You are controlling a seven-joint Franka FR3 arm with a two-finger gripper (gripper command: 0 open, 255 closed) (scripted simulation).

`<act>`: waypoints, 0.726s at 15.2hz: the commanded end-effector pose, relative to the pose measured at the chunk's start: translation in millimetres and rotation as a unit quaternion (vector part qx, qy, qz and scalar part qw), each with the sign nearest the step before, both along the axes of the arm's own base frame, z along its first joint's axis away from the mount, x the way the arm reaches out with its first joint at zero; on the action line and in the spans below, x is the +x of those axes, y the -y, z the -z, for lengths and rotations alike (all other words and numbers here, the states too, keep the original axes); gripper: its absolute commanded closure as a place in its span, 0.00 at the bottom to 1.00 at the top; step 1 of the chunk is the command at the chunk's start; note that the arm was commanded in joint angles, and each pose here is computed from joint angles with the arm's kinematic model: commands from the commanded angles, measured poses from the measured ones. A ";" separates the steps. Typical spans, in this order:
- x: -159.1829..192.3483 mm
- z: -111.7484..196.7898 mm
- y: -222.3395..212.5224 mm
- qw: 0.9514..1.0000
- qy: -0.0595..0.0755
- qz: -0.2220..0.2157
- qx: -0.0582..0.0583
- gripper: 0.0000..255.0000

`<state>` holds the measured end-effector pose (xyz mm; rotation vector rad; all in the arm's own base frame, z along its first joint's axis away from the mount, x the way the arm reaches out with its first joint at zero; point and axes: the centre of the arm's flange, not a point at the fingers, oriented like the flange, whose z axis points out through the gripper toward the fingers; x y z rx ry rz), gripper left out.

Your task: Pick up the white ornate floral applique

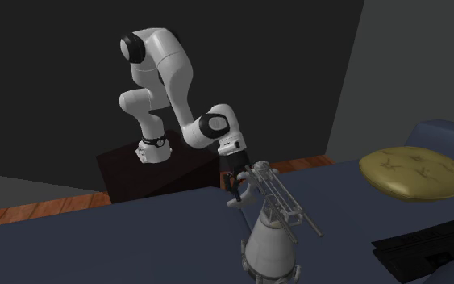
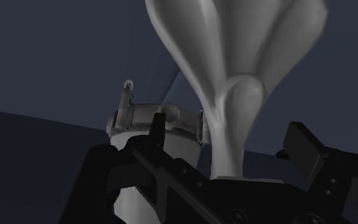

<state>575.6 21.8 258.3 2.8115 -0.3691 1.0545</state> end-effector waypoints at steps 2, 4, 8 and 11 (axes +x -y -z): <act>-0.3 2.4 0.0 1.000 0.000 0.000 0.000 1.00; -0.2 2.3 -0.1 1.000 0.000 0.000 0.000 1.00; -0.4 2.3 0.0 1.000 0.000 0.000 0.000 1.00; 0.1 -2.7 0.5 1.000 0.000 0.000 0.000 1.00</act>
